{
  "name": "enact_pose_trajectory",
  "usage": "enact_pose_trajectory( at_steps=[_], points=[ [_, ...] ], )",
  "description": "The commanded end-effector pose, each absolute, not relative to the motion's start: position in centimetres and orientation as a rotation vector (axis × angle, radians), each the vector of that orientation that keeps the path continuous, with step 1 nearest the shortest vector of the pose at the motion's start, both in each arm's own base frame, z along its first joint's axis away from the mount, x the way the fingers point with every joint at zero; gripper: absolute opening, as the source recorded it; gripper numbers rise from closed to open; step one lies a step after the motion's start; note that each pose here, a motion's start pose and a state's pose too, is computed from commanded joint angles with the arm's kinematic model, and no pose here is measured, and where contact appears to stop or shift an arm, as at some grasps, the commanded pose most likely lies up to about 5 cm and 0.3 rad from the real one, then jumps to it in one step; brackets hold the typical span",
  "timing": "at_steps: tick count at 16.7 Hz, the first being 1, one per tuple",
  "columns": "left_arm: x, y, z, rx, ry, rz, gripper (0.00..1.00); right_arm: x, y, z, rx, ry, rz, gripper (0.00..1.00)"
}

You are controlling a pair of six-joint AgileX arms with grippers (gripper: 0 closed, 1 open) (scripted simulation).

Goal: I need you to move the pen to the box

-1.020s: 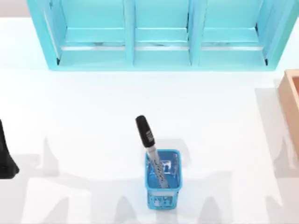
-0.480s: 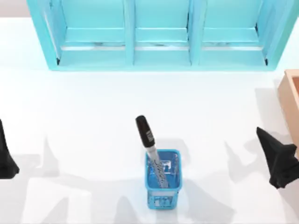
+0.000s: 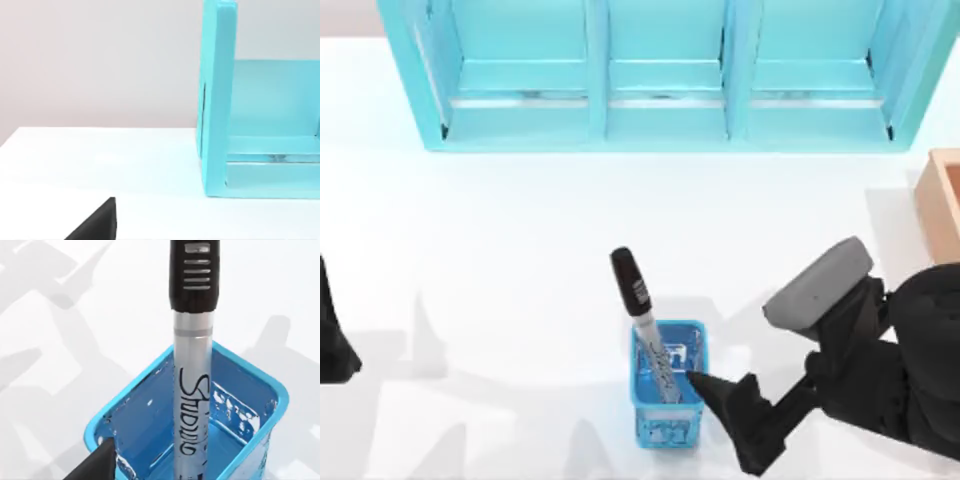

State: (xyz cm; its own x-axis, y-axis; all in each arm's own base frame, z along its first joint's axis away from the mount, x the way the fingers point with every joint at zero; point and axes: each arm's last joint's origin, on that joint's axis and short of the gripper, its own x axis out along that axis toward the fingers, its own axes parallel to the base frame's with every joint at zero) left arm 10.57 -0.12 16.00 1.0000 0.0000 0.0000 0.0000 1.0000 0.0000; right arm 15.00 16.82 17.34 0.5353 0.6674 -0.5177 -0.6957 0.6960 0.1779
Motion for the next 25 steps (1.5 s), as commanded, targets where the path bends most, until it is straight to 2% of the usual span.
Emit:
enact_pose_trajectory(
  at_steps=[9, 18, 25],
  points=[
    [10.6, -0.1, 16.0, 0.000, 0.000, 0.000, 1.00, 14.9, 18.0, 16.8, -0.066, 0.620, 0.841, 1.00],
    [10.6, -0.1, 16.0, 0.000, 0.000, 0.000, 1.00, 19.1, 23.8, 12.6, -0.069, 0.625, 0.843, 1.00],
    [10.6, -0.1, 16.0, 0.000, 0.000, 0.000, 1.00, 19.7, 24.6, 11.6, -0.067, 0.621, 0.843, 1.00]
  ],
)
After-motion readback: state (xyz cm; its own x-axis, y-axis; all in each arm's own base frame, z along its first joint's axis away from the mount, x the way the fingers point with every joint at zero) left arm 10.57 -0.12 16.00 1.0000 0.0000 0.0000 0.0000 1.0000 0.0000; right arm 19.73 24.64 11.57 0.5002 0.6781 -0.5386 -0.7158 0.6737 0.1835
